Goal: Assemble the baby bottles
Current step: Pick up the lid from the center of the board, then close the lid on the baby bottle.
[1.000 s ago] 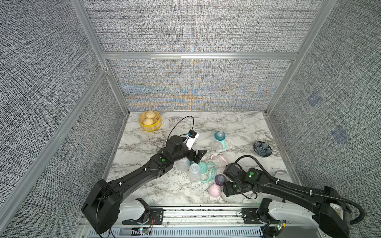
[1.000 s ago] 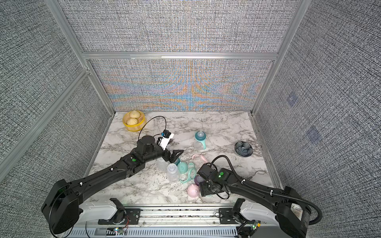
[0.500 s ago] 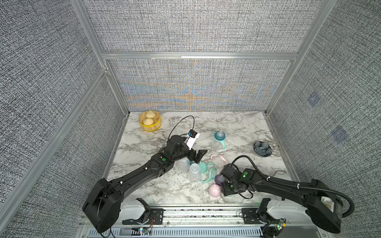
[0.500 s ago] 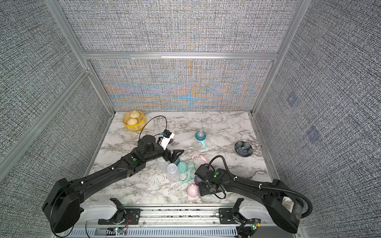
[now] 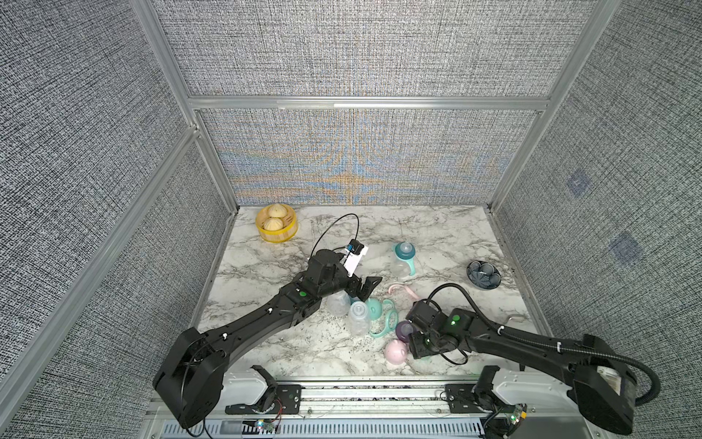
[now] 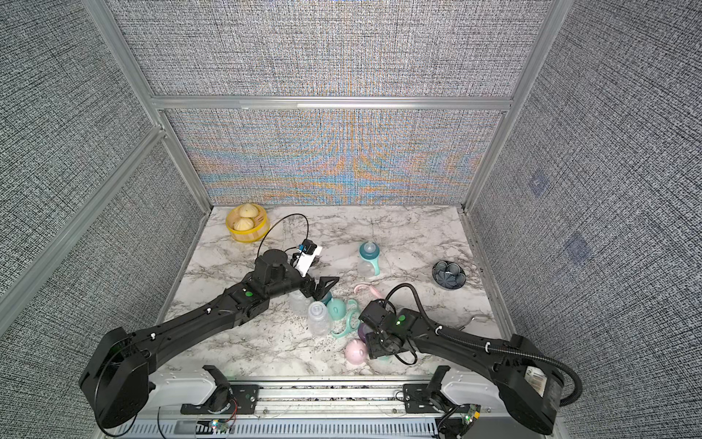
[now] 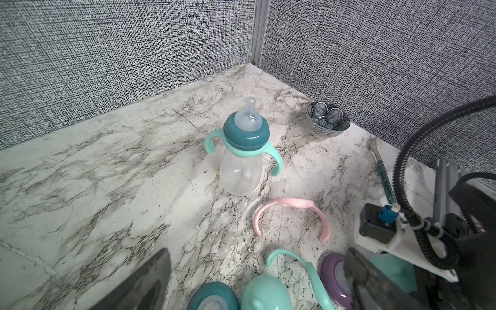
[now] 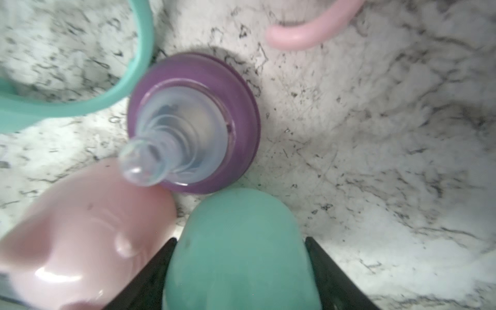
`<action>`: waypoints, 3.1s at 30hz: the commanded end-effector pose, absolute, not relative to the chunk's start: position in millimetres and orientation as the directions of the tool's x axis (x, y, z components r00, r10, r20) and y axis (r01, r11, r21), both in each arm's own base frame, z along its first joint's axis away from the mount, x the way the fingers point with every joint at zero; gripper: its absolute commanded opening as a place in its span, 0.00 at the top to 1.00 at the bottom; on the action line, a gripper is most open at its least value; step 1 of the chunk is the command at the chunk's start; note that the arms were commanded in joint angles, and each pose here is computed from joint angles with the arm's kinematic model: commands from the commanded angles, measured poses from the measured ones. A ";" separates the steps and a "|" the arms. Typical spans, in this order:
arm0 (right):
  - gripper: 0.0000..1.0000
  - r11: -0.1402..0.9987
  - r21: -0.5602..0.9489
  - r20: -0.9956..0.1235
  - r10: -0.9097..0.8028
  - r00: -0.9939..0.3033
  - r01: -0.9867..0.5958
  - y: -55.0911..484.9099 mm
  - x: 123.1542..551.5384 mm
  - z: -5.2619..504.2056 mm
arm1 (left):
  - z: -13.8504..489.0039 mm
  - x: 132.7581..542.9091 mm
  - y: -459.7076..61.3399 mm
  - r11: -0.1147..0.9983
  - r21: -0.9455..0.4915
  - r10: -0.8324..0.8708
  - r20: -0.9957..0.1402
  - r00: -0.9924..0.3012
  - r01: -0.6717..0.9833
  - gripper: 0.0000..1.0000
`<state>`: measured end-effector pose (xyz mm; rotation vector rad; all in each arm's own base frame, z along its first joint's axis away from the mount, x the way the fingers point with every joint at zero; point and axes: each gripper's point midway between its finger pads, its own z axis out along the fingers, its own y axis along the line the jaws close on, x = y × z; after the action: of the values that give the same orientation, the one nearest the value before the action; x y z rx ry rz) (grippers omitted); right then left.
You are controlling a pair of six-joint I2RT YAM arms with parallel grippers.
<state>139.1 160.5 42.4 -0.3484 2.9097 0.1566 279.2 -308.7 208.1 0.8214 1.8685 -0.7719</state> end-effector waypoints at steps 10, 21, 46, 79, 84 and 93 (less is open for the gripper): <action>0.29 0.963 0.060 -0.345 -0.228 -0.911 -0.264 155.2 177.5 115.6 | 212.3 282.3 -306.9 0.590 -0.154 0.216 -0.916 -0.338 0.793 0.00; 0.29 0.957 0.073 -0.457 -0.217 -0.862 -0.279 157.4 248.4 173.3 | 211.2 283.4 -303.4 0.601 -0.143 0.222 -0.915 -0.336 0.786 0.00; 0.30 0.949 0.025 -0.441 -0.273 -0.855 -0.315 177.6 388.8 216.3 | 209.1 280.8 -293.8 0.614 -0.131 0.236 -0.911 -0.340 0.778 0.00; 0.31 0.929 0.049 -0.268 -0.341 -0.901 -0.366 183.8 413.3 164.5 | 207.4 281.3 -293.2 0.609 -0.133 0.236 -0.911 -0.339 0.782 0.00; 0.31 0.930 0.037 -0.258 -0.344 -0.903 -0.365 181.9 413.3 158.8 | 206.0 281.7 -293.6 0.609 -0.133 0.238 -0.910 -0.340 0.782 0.00; 0.31 0.932 0.014 -0.235 -0.348 -0.908 -0.361 178.9 413.1 150.7 | 205.7 282.1 -293.7 0.609 -0.133 0.238 -0.910 -0.340 0.782 0.00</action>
<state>420.0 184.8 160.1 -0.5184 2.8146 0.1290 280.5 -293.5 203.2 0.8143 1.8922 -0.7160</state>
